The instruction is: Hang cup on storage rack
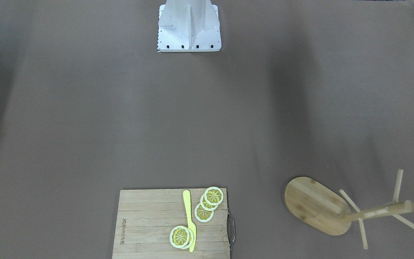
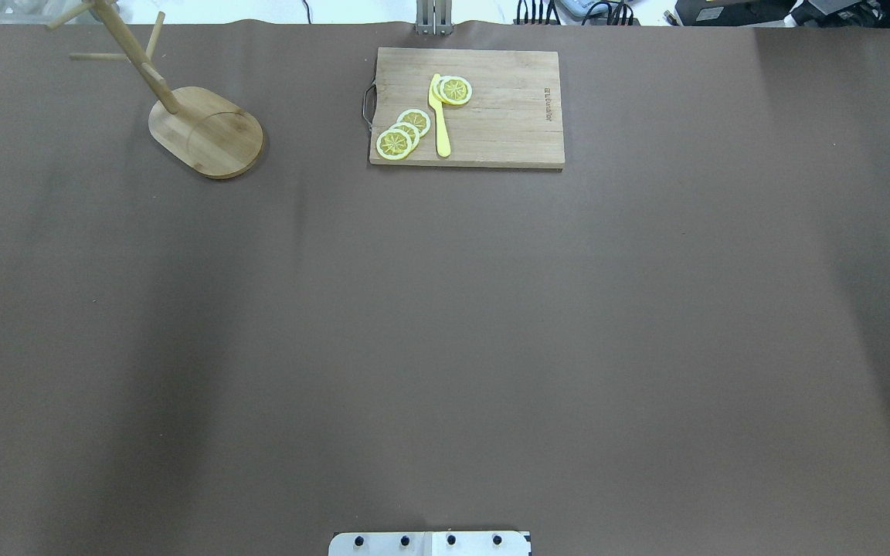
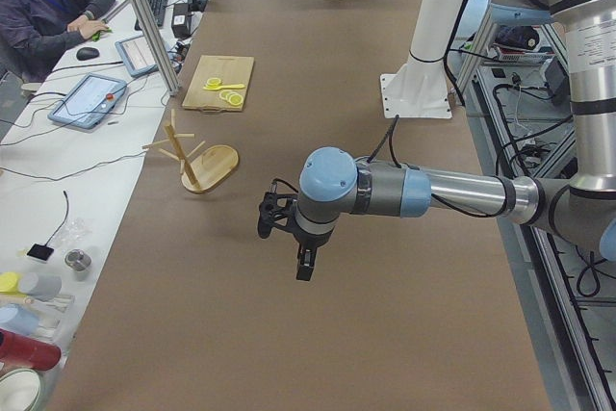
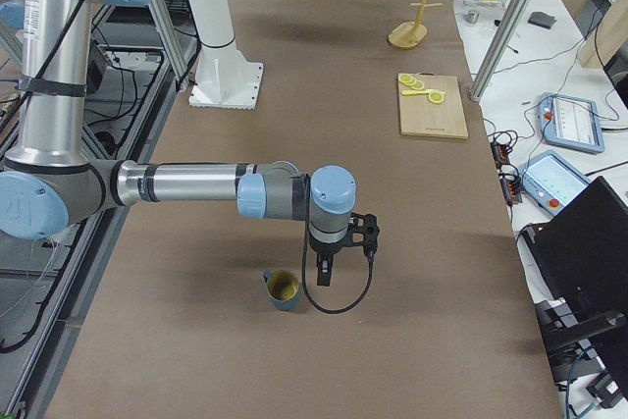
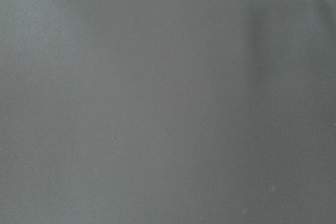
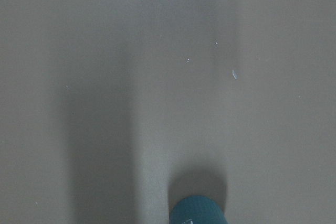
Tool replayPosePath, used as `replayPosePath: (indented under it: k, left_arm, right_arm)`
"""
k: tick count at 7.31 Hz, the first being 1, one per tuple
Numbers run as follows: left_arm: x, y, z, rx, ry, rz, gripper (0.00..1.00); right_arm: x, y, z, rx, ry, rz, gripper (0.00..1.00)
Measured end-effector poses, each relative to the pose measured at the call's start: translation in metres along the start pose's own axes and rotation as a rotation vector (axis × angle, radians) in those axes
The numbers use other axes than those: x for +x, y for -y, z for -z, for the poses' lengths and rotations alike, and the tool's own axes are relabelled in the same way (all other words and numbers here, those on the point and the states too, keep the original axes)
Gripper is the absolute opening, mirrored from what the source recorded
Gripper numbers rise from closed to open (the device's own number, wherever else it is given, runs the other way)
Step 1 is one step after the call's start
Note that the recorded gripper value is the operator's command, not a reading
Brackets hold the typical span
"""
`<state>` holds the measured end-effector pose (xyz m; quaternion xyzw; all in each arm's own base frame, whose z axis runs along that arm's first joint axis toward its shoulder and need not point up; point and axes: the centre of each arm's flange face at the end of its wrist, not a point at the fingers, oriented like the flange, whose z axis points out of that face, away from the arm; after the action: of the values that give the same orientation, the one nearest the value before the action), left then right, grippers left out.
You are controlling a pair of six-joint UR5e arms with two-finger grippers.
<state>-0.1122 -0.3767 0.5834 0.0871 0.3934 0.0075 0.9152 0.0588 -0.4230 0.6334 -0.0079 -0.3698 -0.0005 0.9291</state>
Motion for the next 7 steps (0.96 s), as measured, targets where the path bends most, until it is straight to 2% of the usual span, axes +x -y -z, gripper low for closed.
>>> replayPosePath:
  k: [4,7]
  left_arm:
    - [0.002,0.000,0.002,0.003,0.000,-0.007,0.99]
    - [0.009,-0.005,0.007,0.012,-0.002,-0.016,0.99]
  right_arm:
    - [0.001,-0.002,0.000,-0.001,0.000,-0.003,1.00]
    - [-0.006,-0.035,0.008,0.006,0.002,0.003,1.00]
